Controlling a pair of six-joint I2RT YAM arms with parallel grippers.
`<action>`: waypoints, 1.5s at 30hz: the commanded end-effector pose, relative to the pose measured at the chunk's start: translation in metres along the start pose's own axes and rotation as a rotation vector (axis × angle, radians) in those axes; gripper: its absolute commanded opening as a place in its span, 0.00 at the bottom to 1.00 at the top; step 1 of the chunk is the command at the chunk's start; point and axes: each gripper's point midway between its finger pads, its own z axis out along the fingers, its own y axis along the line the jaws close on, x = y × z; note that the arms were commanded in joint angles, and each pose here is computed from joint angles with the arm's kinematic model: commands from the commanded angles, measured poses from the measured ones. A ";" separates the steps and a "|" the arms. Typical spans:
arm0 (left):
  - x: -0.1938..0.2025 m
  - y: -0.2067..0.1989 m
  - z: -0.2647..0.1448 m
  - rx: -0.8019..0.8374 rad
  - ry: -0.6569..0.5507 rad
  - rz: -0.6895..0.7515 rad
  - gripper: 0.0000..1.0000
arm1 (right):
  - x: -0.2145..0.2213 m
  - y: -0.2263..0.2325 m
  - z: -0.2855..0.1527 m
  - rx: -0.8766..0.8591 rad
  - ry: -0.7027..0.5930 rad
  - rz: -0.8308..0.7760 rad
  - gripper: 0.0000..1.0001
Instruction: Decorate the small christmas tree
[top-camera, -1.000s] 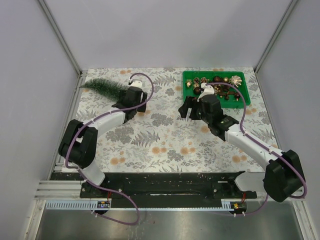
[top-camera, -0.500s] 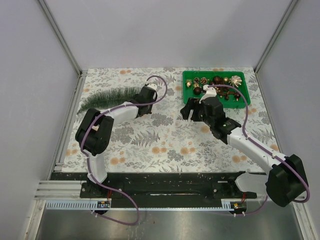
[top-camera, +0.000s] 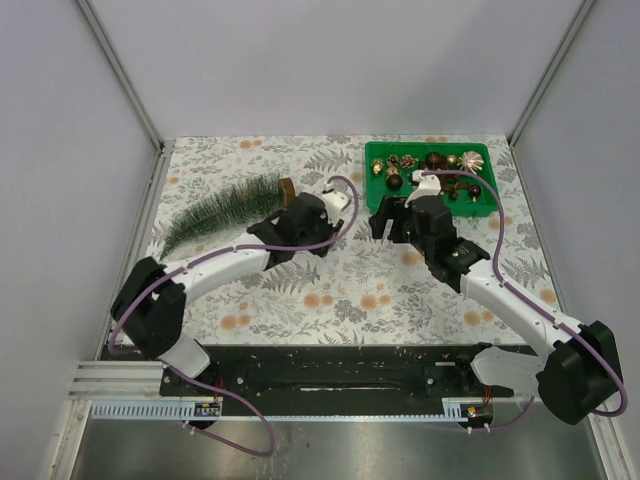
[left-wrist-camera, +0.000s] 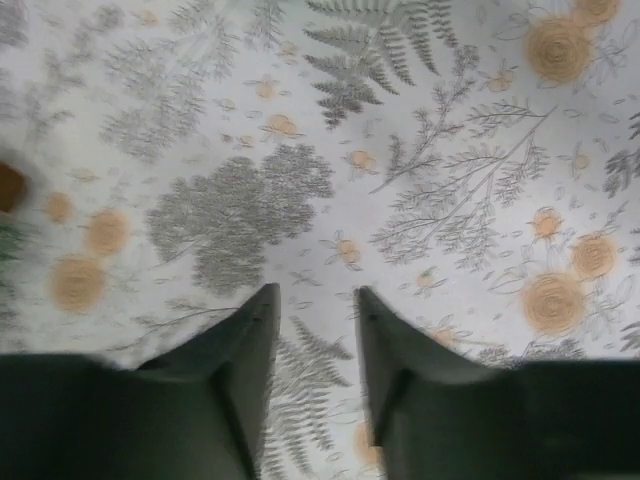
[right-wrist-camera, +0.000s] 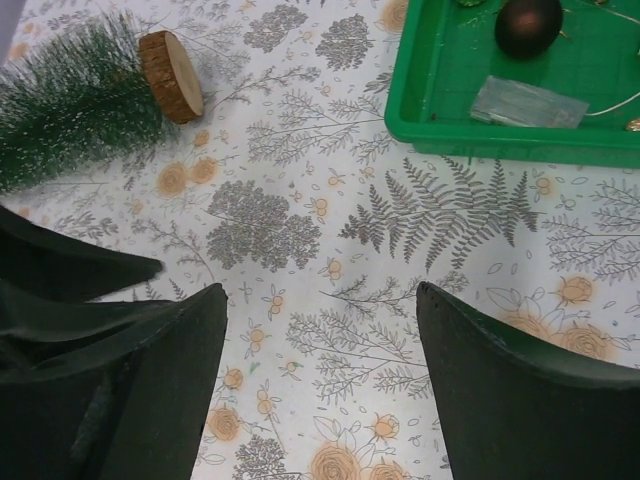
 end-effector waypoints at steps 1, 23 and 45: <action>-0.058 0.056 -0.053 -0.147 -0.132 -0.017 0.70 | -0.023 0.002 0.003 0.032 -0.054 -0.040 0.86; 0.015 0.207 -0.064 -0.642 0.058 -0.253 0.96 | -0.024 0.030 0.025 -0.091 -0.050 0.002 0.86; 0.014 0.284 -0.034 -0.791 -0.006 -0.238 0.97 | -0.005 0.026 0.039 -0.100 -0.029 -0.011 0.85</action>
